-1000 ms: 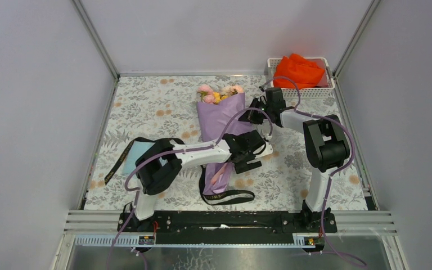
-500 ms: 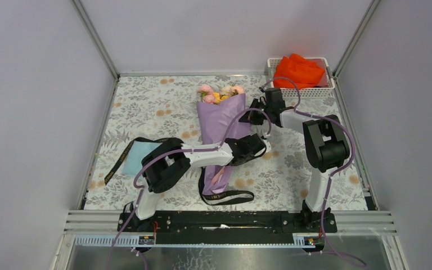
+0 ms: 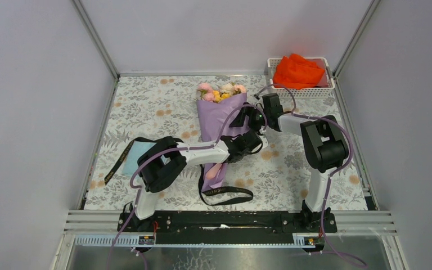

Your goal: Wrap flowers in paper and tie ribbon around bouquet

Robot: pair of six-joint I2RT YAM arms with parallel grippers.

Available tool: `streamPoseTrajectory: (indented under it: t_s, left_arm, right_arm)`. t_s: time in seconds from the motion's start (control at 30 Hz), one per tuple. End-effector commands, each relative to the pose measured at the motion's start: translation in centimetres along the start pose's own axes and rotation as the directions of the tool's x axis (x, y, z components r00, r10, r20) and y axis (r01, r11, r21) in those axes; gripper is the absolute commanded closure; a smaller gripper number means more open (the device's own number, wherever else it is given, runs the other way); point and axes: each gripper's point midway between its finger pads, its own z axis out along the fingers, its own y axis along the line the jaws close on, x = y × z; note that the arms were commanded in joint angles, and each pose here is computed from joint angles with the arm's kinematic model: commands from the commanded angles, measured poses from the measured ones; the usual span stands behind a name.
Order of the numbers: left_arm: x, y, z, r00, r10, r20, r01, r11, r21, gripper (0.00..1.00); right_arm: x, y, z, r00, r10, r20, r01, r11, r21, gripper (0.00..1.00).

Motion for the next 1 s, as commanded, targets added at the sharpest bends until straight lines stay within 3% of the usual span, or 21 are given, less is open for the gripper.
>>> streamPoseTrajectory:
  t_s: [0.0, 0.13, 0.2, 0.27, 0.33, 0.37, 0.4, 0.47, 0.5, 0.53, 0.6, 0.73, 0.87, 0.97]
  left_arm:
    - [-2.1, 1.2, -0.9, 0.995, -0.04, 0.09, 0.041, 0.999, -0.015, 1.0]
    - [-2.4, 1.1, -1.2, 0.994, -0.037, 0.107, 0.037, 0.999, -0.005, 1.0]
    - [-2.4, 1.3, -1.4, 0.993, -0.031, 0.112, 0.032, 0.999, -0.009, 1.0]
    - [-2.6, 1.7, -1.7, 0.992, -0.029, 0.123, 0.031, 0.999, -0.013, 1.0]
    - [-3.0, 1.8, -2.2, 0.99, -0.027, 0.138, 0.027, 1.0, 0.002, 1.0]
    - [-3.2, 1.8, -2.5, 0.989, -0.024, 0.148, 0.021, 1.0, 0.02, 1.0]
    - [-3.4, 1.7, -3.0, 0.988, -0.017, 0.156, 0.01, 0.999, 0.047, 0.96]
    - [-4.0, 1.1, -4.6, 0.984, 0.014, 0.178, -0.041, 0.988, 0.15, 0.53]
    - [-4.2, 0.8, -5.7, 0.982, 0.031, 0.189, -0.069, 0.977, 0.202, 0.38]
    - [-4.4, 0.6, -7.0, 0.977, 0.051, 0.206, -0.103, 0.963, 0.248, 0.28]
    - [-4.6, 0.2, -10.0, 0.963, 0.101, 0.25, -0.182, 0.927, 0.329, 0.16]
    - [-3.2, -1.3, -16.2, 0.917, 0.192, 0.351, -0.351, 0.805, 0.478, 0.08]
    - [0.4, -5.3, -20.8, 0.89, 0.217, 0.401, -0.448, 0.582, 0.679, 0.11]
    - [2.2, -7.3, -19.5, 0.893, 0.256, 0.37, -0.449, 0.552, 0.702, 0.11]
  right_arm:
    - [1.5, 3.2, 1.3, 0.998, -0.015, -0.064, 0.007, 0.992, -0.13, 0.11]
    - [1.7, 4.1, 2.3, 0.997, 0.003, -0.081, -0.017, 0.984, -0.176, 0.13]
    - [1.8, 4.2, 2.7, 0.996, 0.016, -0.093, -0.034, 0.981, -0.191, 0.25]
    - [1.7, 4.4, 2.9, 0.995, 0.022, -0.097, -0.042, 0.978, -0.204, 0.52]
    - [1.6, 4.4, 2.9, 0.995, 0.025, -0.094, -0.044, 0.978, -0.205, 0.92]
    - [1.4, 4.6, 2.8, 0.996, 0.022, -0.087, -0.04, 0.978, -0.206, 1.0]
    - [1.2, 4.8, 2.7, 0.997, 0.018, -0.079, -0.034, 0.978, -0.205, 1.0]
    - [0.6, 5.0, 2.4, 0.998, 0.013, -0.056, -0.024, 0.981, -0.194, 1.0]
    - [0.1, 5.1, 2.3, 0.999, 0.015, -0.042, -0.023, 0.983, -0.182, 1.0]
    - [-0.3, 5.1, 2.3, 0.999, 0.018, -0.034, -0.024, 0.984, -0.175, 1.0]
    - [-1.1, 5.6, 2.2, 1.0, 0.021, -0.023, -0.024, 0.985, -0.169, 1.0]
    - [-2.8, 7.1, 2.0, 1.0, 0.027, 0.006, -0.025, 0.982, -0.185, 1.0]
    - [-4.3, 8.6, 1.7, 0.999, 0.017, 0.033, -0.01, 0.98, -0.198, 1.0]
    - [-4.7, 8.8, 1.9, 0.999, 0.015, 0.033, -0.008, 0.981, -0.193, 1.0]
